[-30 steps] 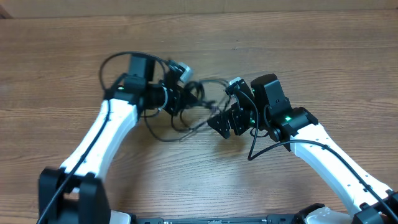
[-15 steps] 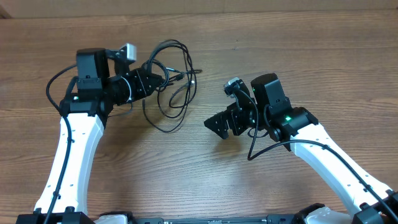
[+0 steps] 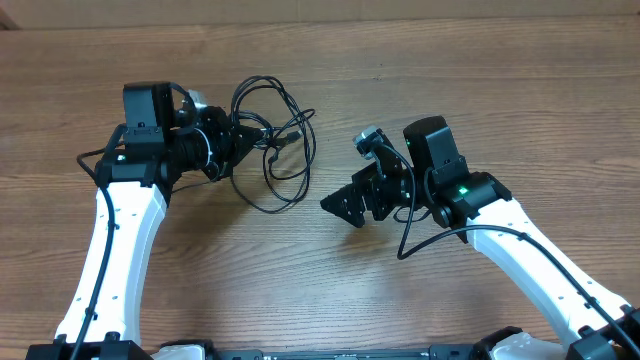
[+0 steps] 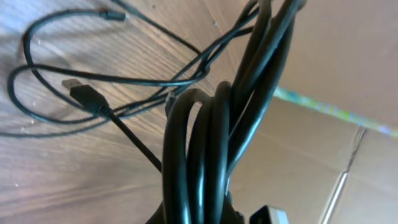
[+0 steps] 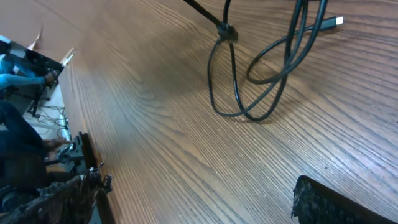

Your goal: Untangle cables

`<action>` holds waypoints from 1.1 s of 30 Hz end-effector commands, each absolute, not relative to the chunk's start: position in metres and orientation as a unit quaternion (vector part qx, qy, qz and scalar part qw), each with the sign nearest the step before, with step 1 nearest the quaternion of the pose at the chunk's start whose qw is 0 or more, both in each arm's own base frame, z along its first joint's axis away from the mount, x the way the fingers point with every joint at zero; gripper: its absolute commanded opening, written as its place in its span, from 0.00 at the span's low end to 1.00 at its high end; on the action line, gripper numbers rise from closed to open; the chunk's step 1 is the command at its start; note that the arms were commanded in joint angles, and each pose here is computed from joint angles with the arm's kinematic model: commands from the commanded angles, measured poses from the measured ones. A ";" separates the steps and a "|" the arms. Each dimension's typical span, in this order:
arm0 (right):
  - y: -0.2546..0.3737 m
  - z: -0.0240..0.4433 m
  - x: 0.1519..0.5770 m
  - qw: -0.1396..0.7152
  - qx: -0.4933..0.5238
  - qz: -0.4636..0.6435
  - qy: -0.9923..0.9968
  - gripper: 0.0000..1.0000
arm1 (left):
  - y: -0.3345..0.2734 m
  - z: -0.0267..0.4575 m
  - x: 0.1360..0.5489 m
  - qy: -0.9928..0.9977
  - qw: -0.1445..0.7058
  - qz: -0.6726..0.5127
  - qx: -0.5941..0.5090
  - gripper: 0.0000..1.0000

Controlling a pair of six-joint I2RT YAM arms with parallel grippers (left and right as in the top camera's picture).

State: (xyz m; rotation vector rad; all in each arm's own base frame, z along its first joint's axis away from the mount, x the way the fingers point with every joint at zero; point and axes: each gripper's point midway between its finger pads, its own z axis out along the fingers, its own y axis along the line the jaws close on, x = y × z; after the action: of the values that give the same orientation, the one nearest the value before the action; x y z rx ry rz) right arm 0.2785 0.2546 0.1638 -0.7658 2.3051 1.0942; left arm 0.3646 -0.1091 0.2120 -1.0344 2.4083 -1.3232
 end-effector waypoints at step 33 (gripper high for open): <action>0.276 0.166 0.280 0.268 -0.297 0.358 0.844 0.90 | -0.136 0.284 0.345 0.625 -0.170 -0.578 -0.496 0.04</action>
State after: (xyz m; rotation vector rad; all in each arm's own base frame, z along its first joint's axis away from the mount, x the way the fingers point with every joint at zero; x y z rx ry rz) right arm 0.2705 0.2785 0.1649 -0.8438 2.2610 1.0341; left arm 0.3484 -0.1371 0.2565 -1.7442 2.2524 -1.9294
